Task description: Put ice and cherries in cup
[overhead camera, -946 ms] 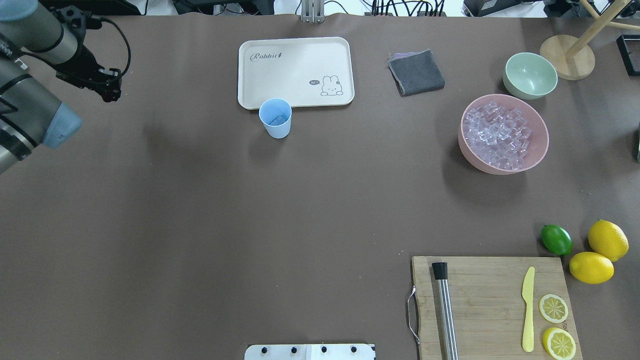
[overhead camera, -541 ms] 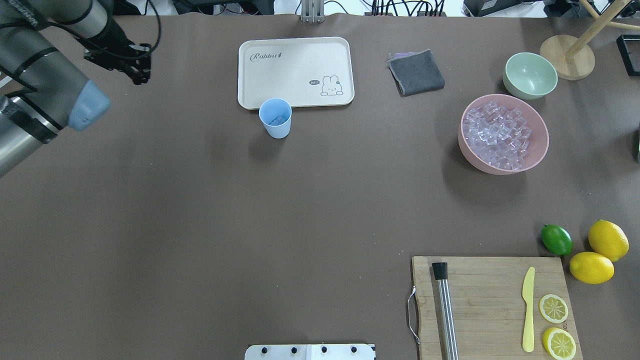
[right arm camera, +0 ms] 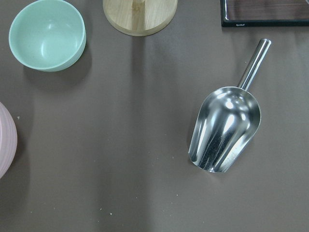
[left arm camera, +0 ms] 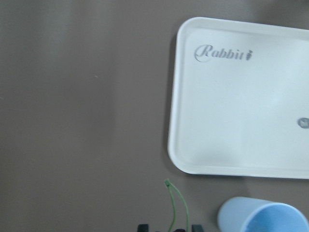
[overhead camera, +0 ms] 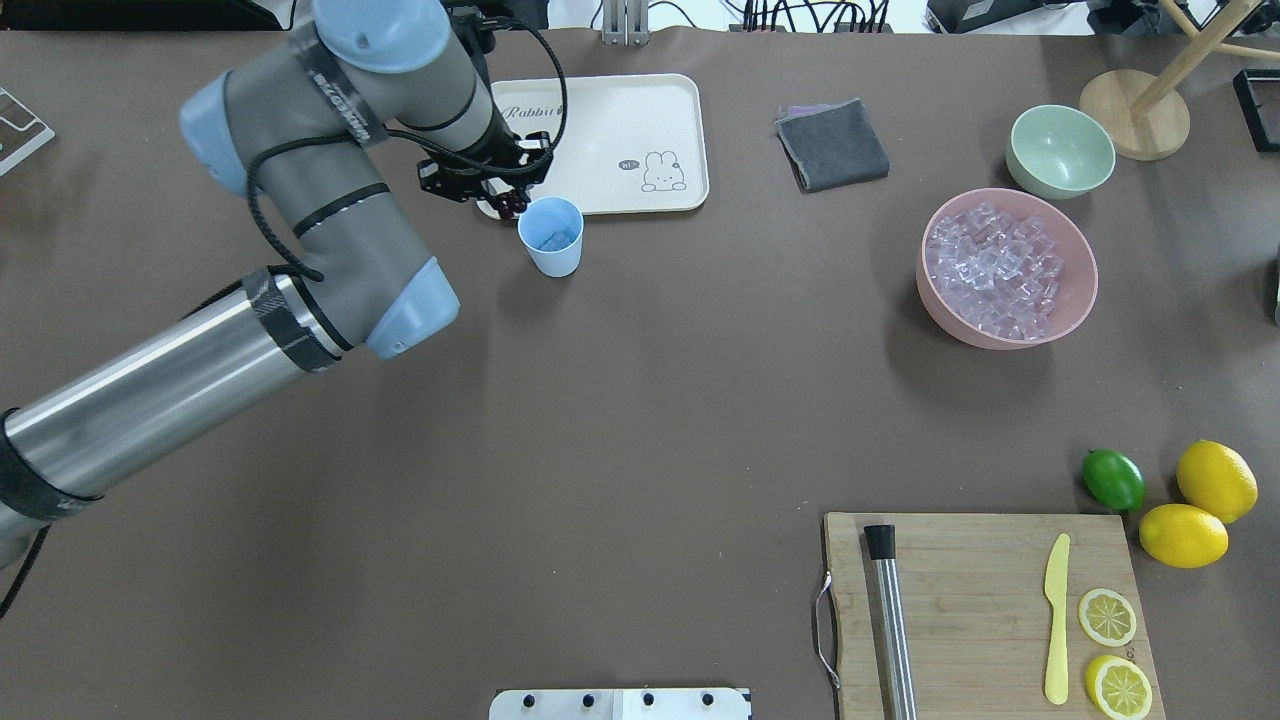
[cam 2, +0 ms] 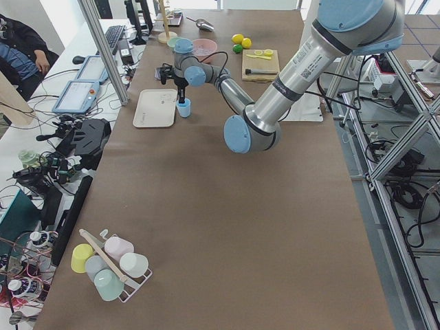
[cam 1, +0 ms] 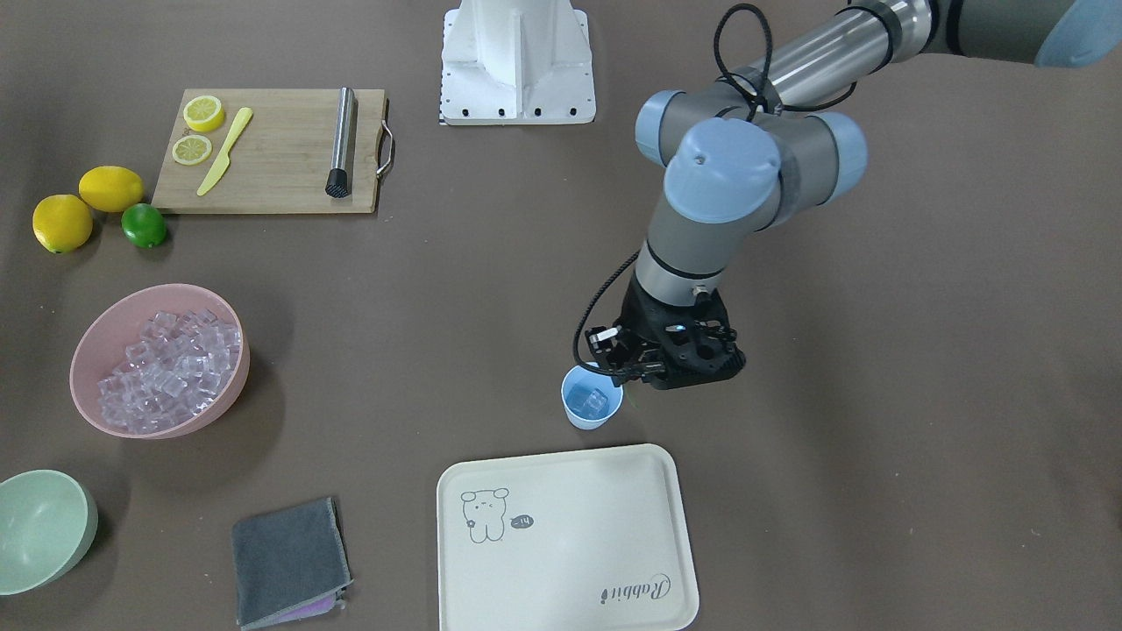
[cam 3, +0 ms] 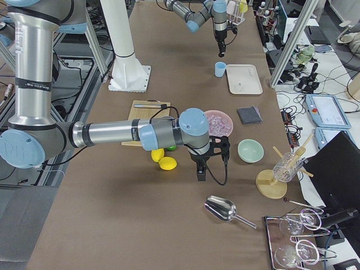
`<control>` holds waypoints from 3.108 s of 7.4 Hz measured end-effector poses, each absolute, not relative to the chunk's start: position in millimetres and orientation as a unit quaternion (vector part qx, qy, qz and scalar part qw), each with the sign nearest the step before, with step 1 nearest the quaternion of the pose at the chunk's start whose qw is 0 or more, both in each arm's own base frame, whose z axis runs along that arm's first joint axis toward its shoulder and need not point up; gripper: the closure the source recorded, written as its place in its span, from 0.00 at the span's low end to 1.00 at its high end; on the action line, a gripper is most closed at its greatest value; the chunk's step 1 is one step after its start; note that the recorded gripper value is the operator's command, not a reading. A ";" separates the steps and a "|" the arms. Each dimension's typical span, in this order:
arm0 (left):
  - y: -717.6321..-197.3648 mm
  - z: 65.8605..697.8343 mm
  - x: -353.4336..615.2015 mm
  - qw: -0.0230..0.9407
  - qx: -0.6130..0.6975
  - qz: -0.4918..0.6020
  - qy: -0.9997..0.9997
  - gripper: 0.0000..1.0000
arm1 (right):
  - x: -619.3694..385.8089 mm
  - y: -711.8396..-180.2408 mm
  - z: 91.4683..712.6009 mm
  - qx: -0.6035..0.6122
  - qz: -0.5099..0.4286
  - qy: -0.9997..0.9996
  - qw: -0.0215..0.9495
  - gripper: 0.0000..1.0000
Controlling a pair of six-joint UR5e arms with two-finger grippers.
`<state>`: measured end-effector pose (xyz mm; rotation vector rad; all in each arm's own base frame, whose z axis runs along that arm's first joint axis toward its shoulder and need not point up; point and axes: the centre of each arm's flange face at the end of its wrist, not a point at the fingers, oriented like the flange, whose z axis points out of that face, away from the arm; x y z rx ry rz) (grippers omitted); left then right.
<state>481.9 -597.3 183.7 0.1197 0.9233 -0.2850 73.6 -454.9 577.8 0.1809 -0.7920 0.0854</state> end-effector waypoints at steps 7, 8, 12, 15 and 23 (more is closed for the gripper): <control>-584.1 177.4 505.6 0.881 0.058 -0.165 0.439 0.02 | 78.9 -447.2 580.4 0.093 0.038 -0.383 0.918 0.01; -582.0 177.8 501.0 0.880 0.059 -0.165 0.441 0.02 | 80.0 -446.3 581.1 0.093 0.038 -0.383 0.918 0.01; -578.8 278.6 301.0 0.873 0.051 -0.141 0.464 0.02 | 83.7 -441.5 586.7 0.090 0.041 -0.382 0.919 0.01; -549.8 414.3 85.6 0.877 0.070 -0.070 0.471 0.02 | 87.0 -438.8 590.9 0.086 0.046 -0.382 0.919 0.01; -383.8 671.7 -124.5 0.915 0.127 -0.002 0.383 0.02 | 86.2 -434.2 597.9 0.077 0.049 -0.387 0.917 0.01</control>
